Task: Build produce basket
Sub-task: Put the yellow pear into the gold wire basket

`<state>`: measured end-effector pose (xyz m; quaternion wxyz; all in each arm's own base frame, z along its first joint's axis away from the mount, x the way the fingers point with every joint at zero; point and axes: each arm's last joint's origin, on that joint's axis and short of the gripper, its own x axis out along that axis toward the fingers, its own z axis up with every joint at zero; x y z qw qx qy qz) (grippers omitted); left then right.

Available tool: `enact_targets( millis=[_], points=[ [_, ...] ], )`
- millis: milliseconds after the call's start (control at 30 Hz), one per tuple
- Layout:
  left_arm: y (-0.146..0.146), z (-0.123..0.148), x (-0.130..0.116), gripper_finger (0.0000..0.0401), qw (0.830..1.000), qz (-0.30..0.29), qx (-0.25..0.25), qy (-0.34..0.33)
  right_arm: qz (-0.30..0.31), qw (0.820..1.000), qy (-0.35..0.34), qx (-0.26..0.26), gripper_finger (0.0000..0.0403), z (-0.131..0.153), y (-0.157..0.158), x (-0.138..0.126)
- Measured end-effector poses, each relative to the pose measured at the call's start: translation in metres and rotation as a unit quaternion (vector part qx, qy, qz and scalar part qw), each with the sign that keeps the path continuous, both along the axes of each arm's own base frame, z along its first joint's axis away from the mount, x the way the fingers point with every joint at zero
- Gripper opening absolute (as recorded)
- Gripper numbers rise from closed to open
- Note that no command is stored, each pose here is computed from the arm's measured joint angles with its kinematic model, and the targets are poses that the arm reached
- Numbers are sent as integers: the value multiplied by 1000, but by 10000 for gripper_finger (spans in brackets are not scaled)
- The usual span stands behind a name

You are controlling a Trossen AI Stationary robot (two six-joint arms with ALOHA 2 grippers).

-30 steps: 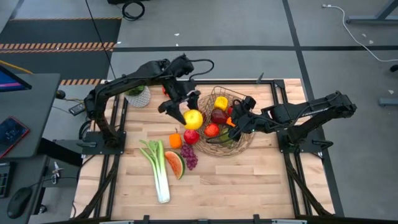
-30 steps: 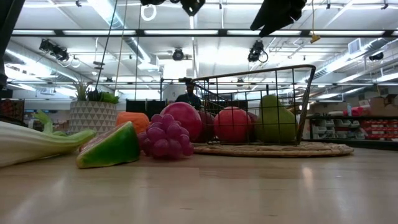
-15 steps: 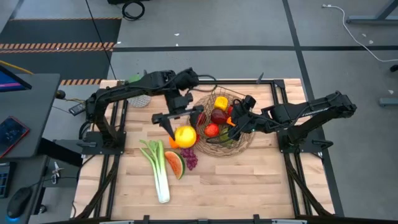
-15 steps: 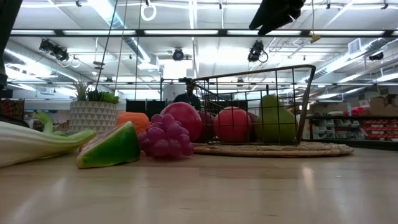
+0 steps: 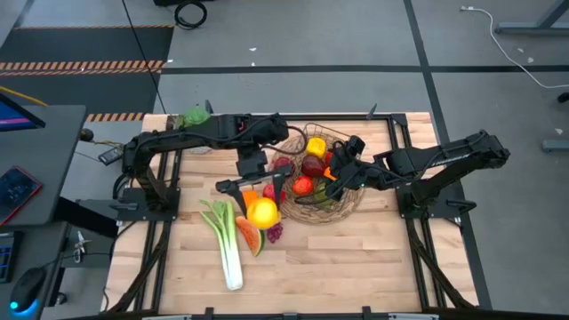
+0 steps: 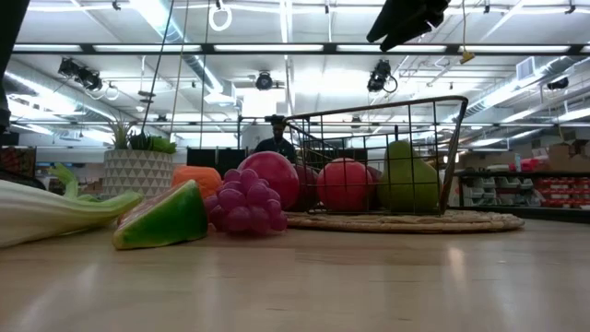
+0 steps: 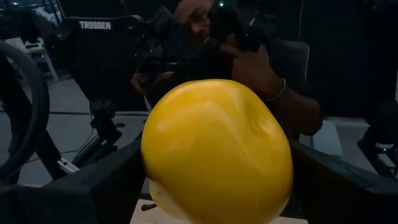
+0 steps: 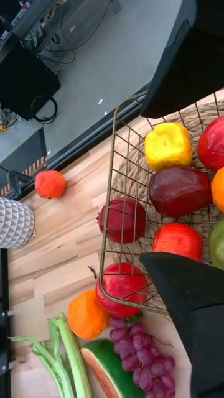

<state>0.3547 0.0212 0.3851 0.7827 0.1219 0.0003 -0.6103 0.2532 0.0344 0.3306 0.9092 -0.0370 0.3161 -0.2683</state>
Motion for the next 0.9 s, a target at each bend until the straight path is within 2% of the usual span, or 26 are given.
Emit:
enact_targets(
  millis=[167,300,367,500,667,900],
  points=[
    [4,-1,1,353,999,27,20,18,0,1000,0,0,373,0,0,0],
    [5,-6,4,353,991,90,92,39,0,1000,0,0,373,0,0,0],
    [5,-9,6,353,980,134,138,58,0,1000,0,0,373,0,0,0],
    [4,-15,10,353,944,225,219,105,0,1000,0,0,373,0,0,0],
    [-2,-19,9,353,912,278,264,148,0,1000,1,0,373,0,0,0],
    [-20,-24,9,353,821,383,388,169,0,1000,1,0,373,0,0,0]
  ],
)
